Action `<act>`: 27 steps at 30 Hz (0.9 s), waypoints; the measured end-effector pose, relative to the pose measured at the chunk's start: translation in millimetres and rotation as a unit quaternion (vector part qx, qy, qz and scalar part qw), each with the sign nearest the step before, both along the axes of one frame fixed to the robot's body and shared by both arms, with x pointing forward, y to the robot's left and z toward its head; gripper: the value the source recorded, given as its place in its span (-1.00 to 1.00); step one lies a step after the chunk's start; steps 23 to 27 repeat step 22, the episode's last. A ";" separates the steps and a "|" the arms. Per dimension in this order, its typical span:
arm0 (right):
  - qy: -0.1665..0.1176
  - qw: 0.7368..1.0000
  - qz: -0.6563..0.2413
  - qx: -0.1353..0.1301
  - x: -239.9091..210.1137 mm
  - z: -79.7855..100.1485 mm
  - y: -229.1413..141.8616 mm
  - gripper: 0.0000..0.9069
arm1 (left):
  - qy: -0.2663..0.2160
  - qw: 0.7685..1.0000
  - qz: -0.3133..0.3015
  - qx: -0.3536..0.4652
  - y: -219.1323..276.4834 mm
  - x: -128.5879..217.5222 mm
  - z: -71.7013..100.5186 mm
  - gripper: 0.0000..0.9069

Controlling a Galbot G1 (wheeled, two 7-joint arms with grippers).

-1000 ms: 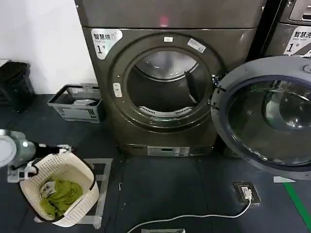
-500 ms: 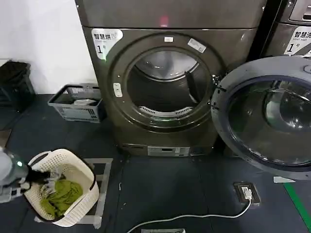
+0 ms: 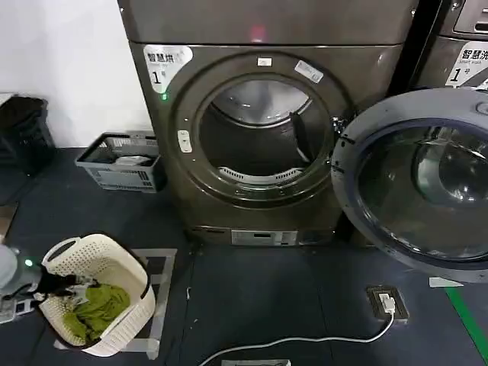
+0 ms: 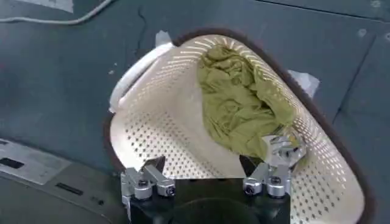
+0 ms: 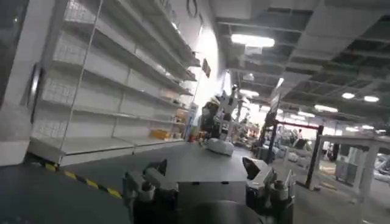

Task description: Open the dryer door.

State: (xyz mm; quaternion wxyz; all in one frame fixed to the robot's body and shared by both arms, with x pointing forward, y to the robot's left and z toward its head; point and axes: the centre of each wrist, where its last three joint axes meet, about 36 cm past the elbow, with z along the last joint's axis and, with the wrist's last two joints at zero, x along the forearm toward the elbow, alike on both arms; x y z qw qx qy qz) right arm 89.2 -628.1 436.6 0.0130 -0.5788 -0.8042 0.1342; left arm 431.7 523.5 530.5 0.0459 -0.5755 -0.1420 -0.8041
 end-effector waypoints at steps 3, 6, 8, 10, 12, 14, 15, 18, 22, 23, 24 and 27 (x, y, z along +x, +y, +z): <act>0.000 1.000 0.001 -0.001 0.1 -0.4 0.0 1.00 | 0.000 1.000 0.003 0.002 2.1 0.1 -0.2 1.00; 0.000 1.000 0.002 -0.004 0.0 -0.2 0.2 1.00 | -0.001 1.000 0.004 0.002 3.0 0.3 0.1 1.00; 0.000 1.000 0.000 -0.006 -0.2 0.4 0.0 1.00 | -0.002 1.000 0.006 0.003 4.5 0.7 0.8 1.00; 0.001 1.000 -0.002 -0.005 -0.3 0.4 -0.1 1.00 | -0.005 1.000 0.008 0.005 6.3 2.0 3.0 1.00; 0.000 1.000 -0.005 -0.005 -0.8 0.3 -0.4 1.00 | -0.007 1.000 0.009 0.006 7.2 2.6 4.1 1.00; 0.000 1.000 -0.006 -0.005 -1.2 -0.1 -0.6 1.00 | -0.008 1.000 0.009 0.006 7.7 2.8 4.4 1.00; 0.001 1.000 -0.006 -0.005 -1.5 -0.2 -0.7 1.00 | -0.008 1.000 0.009 0.006 7.8 2.8 4.4 1.00; 0.001 1.000 -0.006 -0.006 -1.9 -0.4 -0.8 1.00 | -0.008 1.000 0.010 0.005 7.9 2.6 3.6 1.00; 0.002 1.000 -0.004 -0.006 -2.1 -0.7 -0.6 1.00 | -0.009 1.000 0.011 0.005 8.3 3.2 4.5 1.00; 0.002 1.000 -0.004 -0.006 -2.1 -0.7 -0.6 1.00 | -0.009 1.000 0.011 0.005 8.3 3.2 4.5 1.00; 0.002 1.000 -0.004 -0.006 -2.1 -0.7 -0.6 1.00 | -0.009 1.000 0.011 0.005 8.3 3.2 4.5 1.00; 0.002 1.000 -0.004 -0.006 -2.1 -0.7 -0.6 1.00 | -0.009 1.000 0.011 0.005 8.3 3.2 4.5 1.00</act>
